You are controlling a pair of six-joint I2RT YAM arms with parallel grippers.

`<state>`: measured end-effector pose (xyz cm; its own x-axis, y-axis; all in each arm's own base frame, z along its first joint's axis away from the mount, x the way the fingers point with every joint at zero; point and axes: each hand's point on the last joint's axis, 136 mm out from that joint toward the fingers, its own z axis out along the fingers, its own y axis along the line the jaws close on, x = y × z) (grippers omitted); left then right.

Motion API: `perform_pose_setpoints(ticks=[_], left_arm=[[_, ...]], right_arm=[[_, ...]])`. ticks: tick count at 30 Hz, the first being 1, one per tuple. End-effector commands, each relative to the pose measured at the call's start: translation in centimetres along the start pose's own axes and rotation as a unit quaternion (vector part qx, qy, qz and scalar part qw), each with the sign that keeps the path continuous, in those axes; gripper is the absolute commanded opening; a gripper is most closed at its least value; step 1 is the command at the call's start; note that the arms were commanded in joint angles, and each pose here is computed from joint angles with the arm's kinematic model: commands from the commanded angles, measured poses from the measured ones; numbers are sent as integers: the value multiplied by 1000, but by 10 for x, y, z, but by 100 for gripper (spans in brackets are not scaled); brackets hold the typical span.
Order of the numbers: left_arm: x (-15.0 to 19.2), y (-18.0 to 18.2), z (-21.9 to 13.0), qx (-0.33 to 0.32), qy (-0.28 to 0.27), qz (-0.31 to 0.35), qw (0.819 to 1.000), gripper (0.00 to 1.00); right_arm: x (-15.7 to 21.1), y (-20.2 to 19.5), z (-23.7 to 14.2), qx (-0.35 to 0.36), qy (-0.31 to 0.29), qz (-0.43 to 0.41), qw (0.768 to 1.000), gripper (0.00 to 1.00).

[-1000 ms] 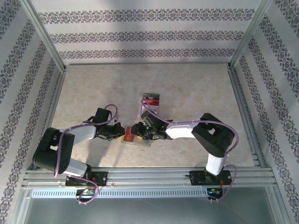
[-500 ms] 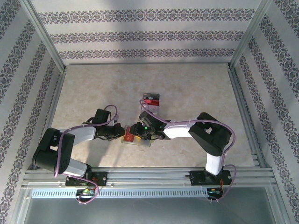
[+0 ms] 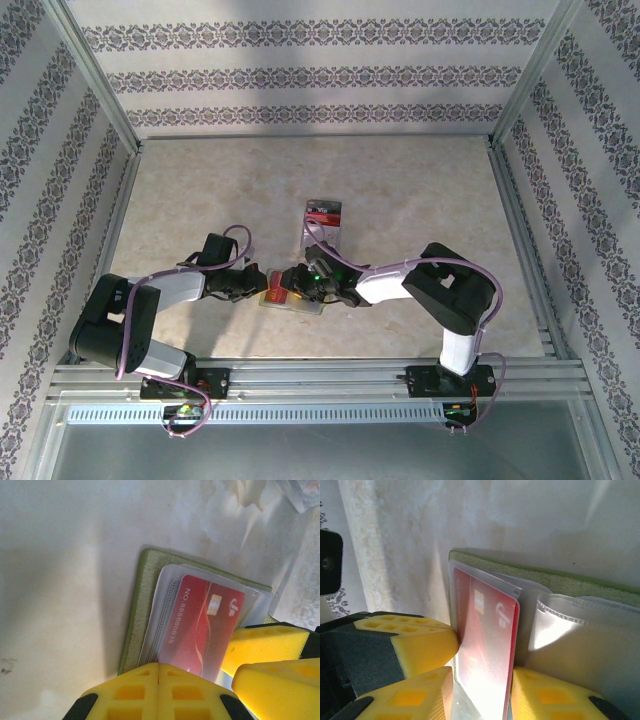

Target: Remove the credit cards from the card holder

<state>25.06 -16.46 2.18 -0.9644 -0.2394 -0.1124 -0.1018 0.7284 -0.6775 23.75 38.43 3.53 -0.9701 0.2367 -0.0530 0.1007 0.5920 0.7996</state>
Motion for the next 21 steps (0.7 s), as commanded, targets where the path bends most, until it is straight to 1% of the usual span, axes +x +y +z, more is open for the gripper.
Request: perform_pose_setpoints(ticks=[1, 9, 13, 18, 20, 21], left_arm=[[22, 29, 5, -56, 26, -28, 998, 0], [22, 31, 2, -70, 25, -25, 997, 0], [21, 31, 1, -71, 25, -23, 997, 0], [19, 28, 1, -68, 24, -24, 997, 0], [19, 26, 1, -63, 24, -23, 997, 0], [18, 24, 1, -56, 22, -23, 998, 0]], right_arm=[[-4, 39, -4, -79, -21, -25, 996, 33], [-3, 43, -15, -107, -34, -29, 993, 25], [-1, 36, -18, -103, -34, -31, 994, 23], [2, 26, -13, -90, -29, -23, 995, 19], [2, 25, -11, -89, -28, -20, 995, 19], [2, 23, -9, -86, -25, -17, 996, 21]])
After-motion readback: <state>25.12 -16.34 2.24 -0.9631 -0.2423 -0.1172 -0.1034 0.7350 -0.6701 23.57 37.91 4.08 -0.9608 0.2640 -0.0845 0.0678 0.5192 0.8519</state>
